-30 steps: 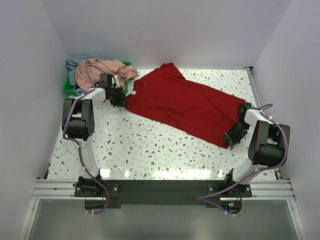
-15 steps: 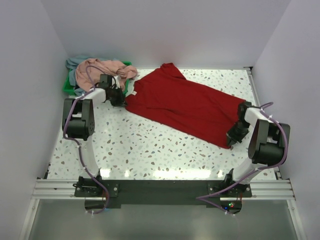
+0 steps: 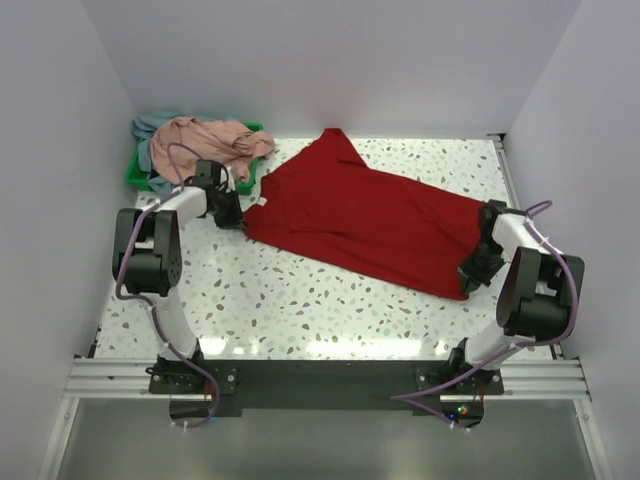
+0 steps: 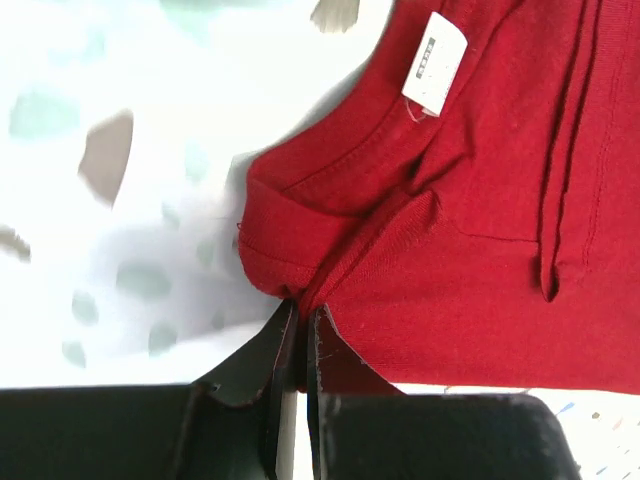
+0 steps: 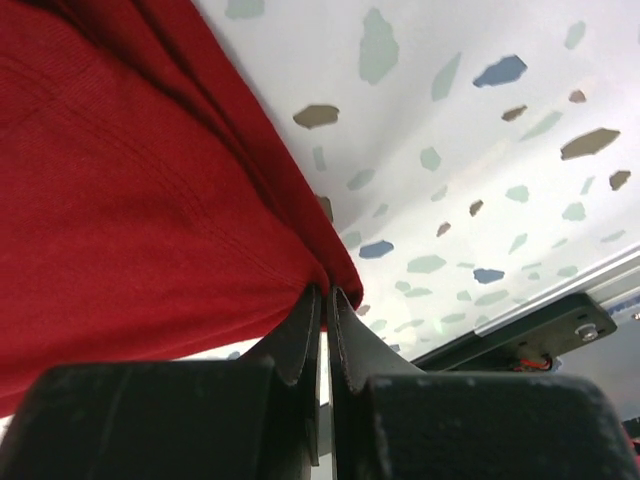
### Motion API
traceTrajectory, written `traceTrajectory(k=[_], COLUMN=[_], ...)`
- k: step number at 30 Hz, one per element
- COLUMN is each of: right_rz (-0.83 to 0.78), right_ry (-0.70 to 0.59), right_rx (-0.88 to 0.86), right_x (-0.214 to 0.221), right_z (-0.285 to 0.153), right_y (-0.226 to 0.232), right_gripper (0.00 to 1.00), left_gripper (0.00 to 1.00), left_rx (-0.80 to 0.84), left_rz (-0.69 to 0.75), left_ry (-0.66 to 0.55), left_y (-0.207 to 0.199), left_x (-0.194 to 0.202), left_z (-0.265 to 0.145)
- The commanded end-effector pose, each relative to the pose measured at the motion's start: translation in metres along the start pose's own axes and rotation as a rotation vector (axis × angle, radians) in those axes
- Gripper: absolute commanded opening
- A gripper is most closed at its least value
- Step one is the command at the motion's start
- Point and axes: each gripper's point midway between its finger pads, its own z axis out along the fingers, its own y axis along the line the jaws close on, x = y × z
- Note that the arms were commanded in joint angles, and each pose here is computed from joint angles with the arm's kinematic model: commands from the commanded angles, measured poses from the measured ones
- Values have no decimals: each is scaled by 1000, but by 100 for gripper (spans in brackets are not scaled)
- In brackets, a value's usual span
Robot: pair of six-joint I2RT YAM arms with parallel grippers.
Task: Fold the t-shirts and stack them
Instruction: Fold the tshirt
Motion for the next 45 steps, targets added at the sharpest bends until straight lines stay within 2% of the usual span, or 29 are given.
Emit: traceTrajectory(k=[1, 12, 33, 35, 37, 38, 40, 41, 43, 45], right_rz=[-2, 24, -34, -30, -28, -28, -31, -30, -32, -40], right_ry=[-46, -41, -36, -45, -42, -40, -31, -34, -37, -47], right_rx=[45, 28, -28, -52, -59, -65, -80, -86, -96, -117], right_x=[1, 22, 67, 71, 74, 77, 81, 82, 82, 81], right_z=[-19, -36, -58, -61, -63, -64, -66, -67, -71, -78], right_y=[-19, -30, -56, -55, -56, -57, -56, -56, -56, -54], right_gripper=[0, 0, 0, 0, 0, 1, 21, 30, 52, 62], left_gripper=[0, 0, 1, 3, 12, 28, 43, 54, 58, 60], left_rx=[-57, -72, -126, -131, -133, -137, -145, -145, -143, -137], left_rz=[-3, -63, -95, -95, -95, -96, -94, -91, -87, -75], left_ry=[-53, -41, -67, -63, -61, -64, -58, -68, -65, -76], left_y=[8, 4, 9, 9, 10, 10, 11, 11, 10, 7], left_x=[-5, 30, 78, 85, 90, 94, 100, 101, 103, 102], left_z=[-29, -72, -135, -141, -146, -151, -156, -161, -165, -173])
